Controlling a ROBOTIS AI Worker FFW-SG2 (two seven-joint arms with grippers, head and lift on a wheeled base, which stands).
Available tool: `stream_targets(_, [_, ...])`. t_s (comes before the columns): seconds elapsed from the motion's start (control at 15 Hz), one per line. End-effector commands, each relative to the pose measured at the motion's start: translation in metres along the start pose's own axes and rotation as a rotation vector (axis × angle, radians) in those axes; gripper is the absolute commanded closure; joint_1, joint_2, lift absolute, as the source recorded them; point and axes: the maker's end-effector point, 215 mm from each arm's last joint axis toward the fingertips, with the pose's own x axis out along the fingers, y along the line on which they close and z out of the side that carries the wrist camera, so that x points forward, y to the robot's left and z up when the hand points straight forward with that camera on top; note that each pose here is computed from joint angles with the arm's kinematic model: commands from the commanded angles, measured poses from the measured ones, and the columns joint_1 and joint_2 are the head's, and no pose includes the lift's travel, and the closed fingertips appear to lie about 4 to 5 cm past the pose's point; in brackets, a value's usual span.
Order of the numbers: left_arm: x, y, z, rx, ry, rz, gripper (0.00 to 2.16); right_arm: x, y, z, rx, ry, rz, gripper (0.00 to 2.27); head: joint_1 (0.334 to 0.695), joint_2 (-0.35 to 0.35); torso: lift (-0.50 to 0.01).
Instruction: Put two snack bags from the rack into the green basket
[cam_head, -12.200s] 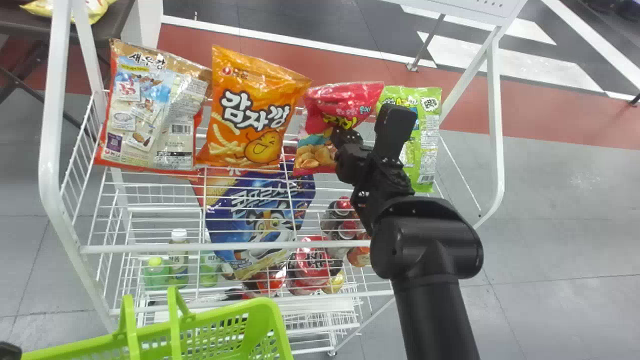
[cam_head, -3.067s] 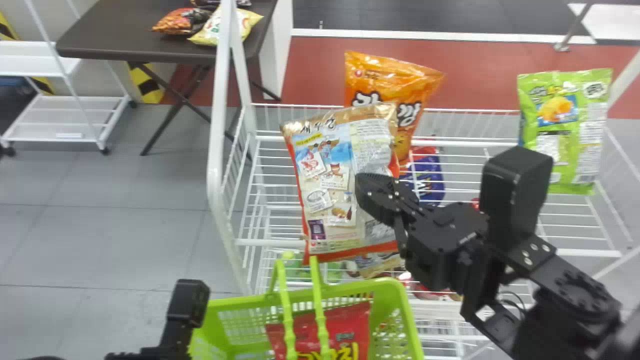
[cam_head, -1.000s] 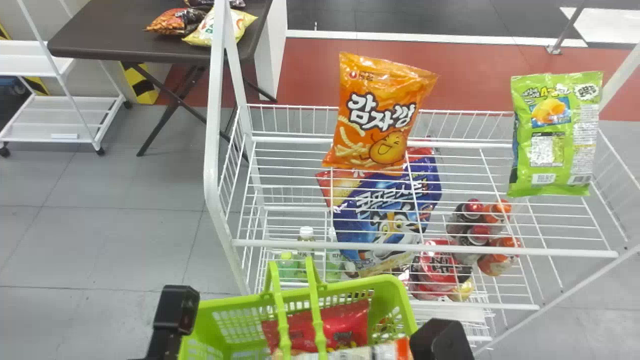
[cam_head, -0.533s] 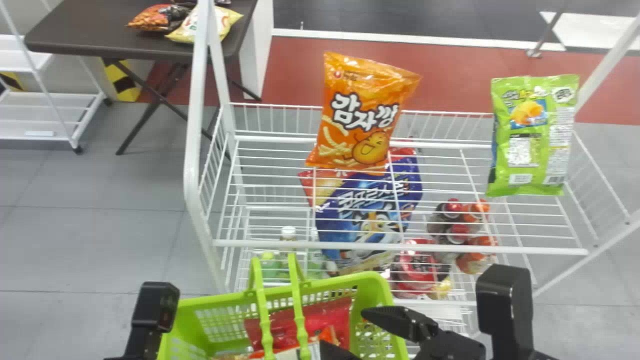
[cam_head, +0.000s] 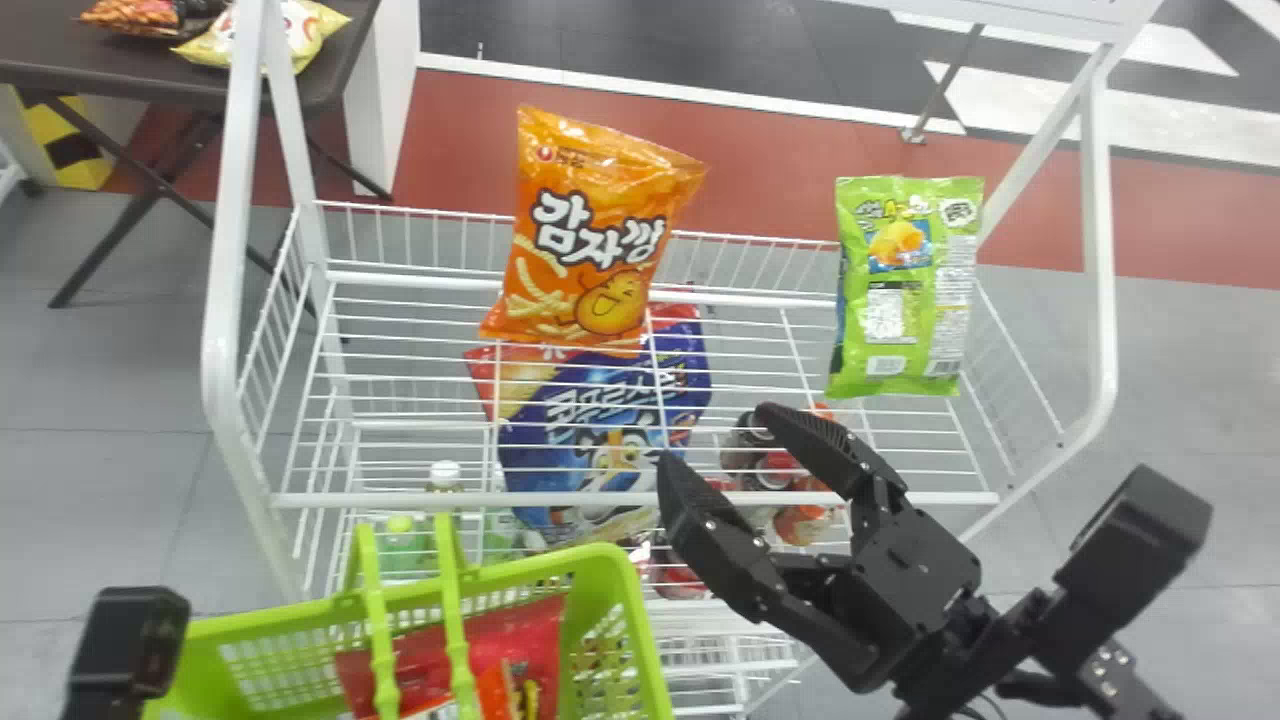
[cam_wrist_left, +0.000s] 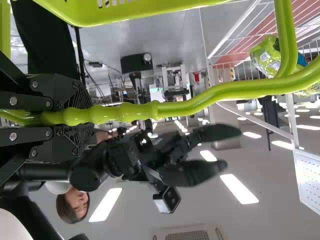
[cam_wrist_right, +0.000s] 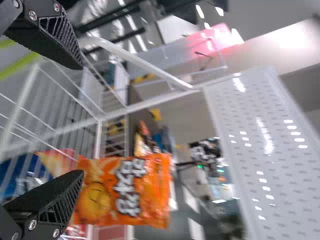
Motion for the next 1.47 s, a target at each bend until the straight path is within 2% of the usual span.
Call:
stream_targets(0.0, [-0.001,0.0,-0.001,-0.004,0.002,-0.002,1.07,-0.009,-0.004,0.01,-0.046,-0.095,-0.088,0.07,0.695,-0.296,-0.003])
stream_targets(0.13, [-0.003,0.001,-0.001,-0.008,0.001,-0.004,1.07,-0.025,0.0,0.02,-0.092,-0.164,-0.176,0.07,0.695,-0.32,-0.003])
stream_targets(0.27, [-0.005,0.001,-0.002,-0.011,0.003,-0.004,1.07,-0.036,0.001,0.016,-0.082,-0.169,-0.22,0.07,0.695,-0.35,-0.003])
stream_targets(0.4, [-0.005,0.002,-0.006,-0.021,0.005,-0.005,1.07,-0.042,-0.004,0.003,-0.078,-0.144,-0.253,0.07,0.695,-0.35,-0.003])
stream_targets(0.93, [-0.005,0.013,-0.029,-0.083,0.031,-0.002,1.07,-0.053,-0.009,0.003,-0.085,-0.147,-0.292,0.07,0.695,-0.35,-0.003])
stream_targets(1.4, [0.0,0.012,-0.035,-0.089,0.043,-0.007,1.07,-0.067,-0.009,0.011,-0.087,-0.176,-0.308,0.07,0.695,-0.35,-0.003])
